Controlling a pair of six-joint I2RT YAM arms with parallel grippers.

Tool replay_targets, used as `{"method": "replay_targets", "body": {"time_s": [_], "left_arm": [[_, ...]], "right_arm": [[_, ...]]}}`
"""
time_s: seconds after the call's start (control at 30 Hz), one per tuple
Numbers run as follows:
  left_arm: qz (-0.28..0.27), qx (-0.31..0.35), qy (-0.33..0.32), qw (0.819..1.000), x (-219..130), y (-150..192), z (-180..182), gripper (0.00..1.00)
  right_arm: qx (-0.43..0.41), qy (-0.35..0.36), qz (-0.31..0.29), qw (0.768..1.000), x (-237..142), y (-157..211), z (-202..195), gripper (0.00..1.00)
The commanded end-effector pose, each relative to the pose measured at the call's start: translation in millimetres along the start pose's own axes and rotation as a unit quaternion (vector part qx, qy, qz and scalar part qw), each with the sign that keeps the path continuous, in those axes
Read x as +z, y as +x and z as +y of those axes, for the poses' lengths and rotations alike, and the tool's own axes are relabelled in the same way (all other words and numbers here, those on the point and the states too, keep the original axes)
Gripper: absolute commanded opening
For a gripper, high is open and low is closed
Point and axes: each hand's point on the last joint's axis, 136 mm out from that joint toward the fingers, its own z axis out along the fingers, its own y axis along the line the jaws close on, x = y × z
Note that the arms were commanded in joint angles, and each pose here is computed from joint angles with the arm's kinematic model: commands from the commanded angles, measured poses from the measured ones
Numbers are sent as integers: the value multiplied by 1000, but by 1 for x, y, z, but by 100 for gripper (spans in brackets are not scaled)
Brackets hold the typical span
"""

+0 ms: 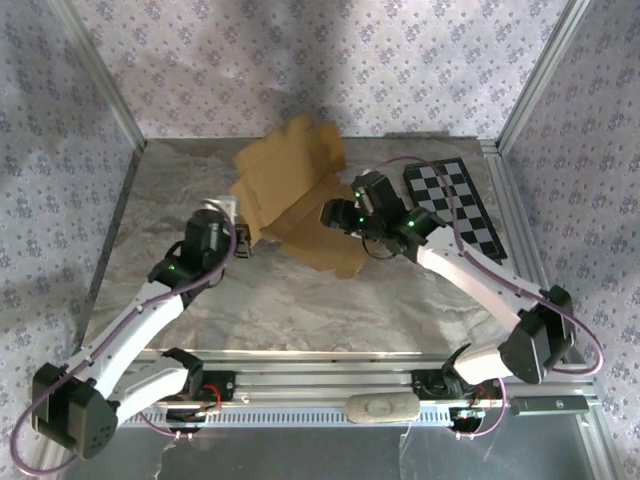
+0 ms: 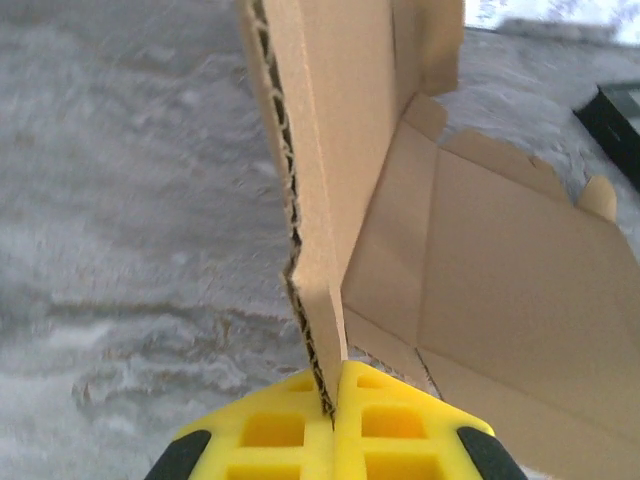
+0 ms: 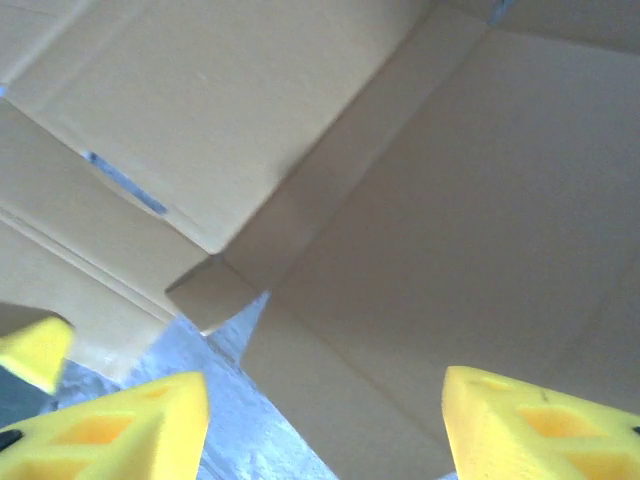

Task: Fold the paper box

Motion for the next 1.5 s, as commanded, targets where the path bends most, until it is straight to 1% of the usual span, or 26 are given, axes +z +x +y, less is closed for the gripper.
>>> {"method": "replay_targets", "body": {"time_s": [0.0, 0.1, 0.13, 0.2, 0.33, 0.43, 0.5, 0.57, 0.6, 0.67, 0.73, 0.83, 0.9, 0.97, 1.0, 1.03, 1.07, 1.1, 1.13, 1.17, 1.2, 1.23, 1.27, 1.33, 1.43, 1.47], "left_arm": [[-78, 145, -54, 985, 4, -30, -10, 0], [-103, 198, -50, 973, 11, -36, -26, 0], [-113, 228, -48, 966, 12, -38, -33, 0], [-124, 262, -50, 956, 12, -38, -40, 0], [-131, 286, -52, 948, 11, -38, -44, 0], [-139, 308, -57, 939, 10, -35, -47, 0], [-140, 314, -58, 937, 9, -32, -47, 0], [-143, 322, -58, 934, 9, -30, -48, 0], [-145, 324, -58, 933, 8, -30, -48, 0], [-148, 325, -59, 932, 6, -30, -49, 0], [-149, 328, -58, 931, 5, -30, -50, 0], [-154, 339, -57, 926, 4, -29, -52, 0], [-154, 347, -52, 924, 5, -27, -54, 0], [-159, 359, -44, 918, 4, -26, -57, 0], [-162, 363, -42, 917, 2, -26, -57, 0], [-165, 368, -40, 914, 0, -26, -57, 0], [-166, 371, -41, 913, -2, -26, -56, 0], [-168, 375, -40, 911, -3, -25, -56, 0], [-169, 383, -38, 907, -5, -23, -56, 0], [-169, 391, -37, 904, -6, -21, -55, 0], [-168, 397, -32, 902, -8, -19, -56, 0], [-167, 403, -27, 899, -9, -17, -56, 0], [-171, 407, -25, 897, -11, -16, -57, 0], [-185, 418, -19, 889, -15, -15, -60, 0], [-188, 437, -22, 879, -16, -12, -61, 0], [-187, 440, -25, 878, -16, -11, -61, 0]], "right_arm": [[58, -22, -51, 997, -30, -35, 12, 72], [107, -48, -72, 991, -36, -62, 18, 79], [125, -54, -76, 988, -36, -73, 19, 80], [159, -53, -78, 983, -37, -89, 18, 83], [222, -68, -97, 968, -41, -125, 16, 89], [274, -85, -91, 954, -25, -141, 8, 89], [286, -89, -78, 951, -13, -154, 1, 87], [255, -106, -67, 959, -9, -172, 4, 83], [222, -106, -60, 967, -6, -179, 4, 81], [146, -97, -51, 983, -7, -187, 4, 78], [67, -61, -59, 994, -14, -188, -7, 78], [-41, -13, -69, 997, -25, -182, -23, 78], [-122, 14, -87, 989, -34, -179, -27, 76], [-226, 35, -125, 965, -40, -176, -27, 75], [-297, 27, -151, 942, -41, -169, -23, 75], [-378, 7, -176, 909, -41, -156, -16, 76], [-442, -10, -204, 874, -43, -143, -10, 78], [-516, -15, -222, 827, -37, -124, -13, 82], [-571, -22, -250, 782, -40, -112, -10, 84], [-600, -29, -259, 756, -43, -106, -10, 84], [-624, -32, -250, 740, -43, -102, -12, 87], [-644, -27, -226, 730, -40, -101, -17, 90], [-669, -18, -207, 714, -36, -99, -21, 90], [-719, 9, -198, 666, -29, -102, -25, 90], [-759, 36, -187, 623, -26, -115, -23, 89], [-767, 42, -185, 613, -25, -119, -22, 89]]}}
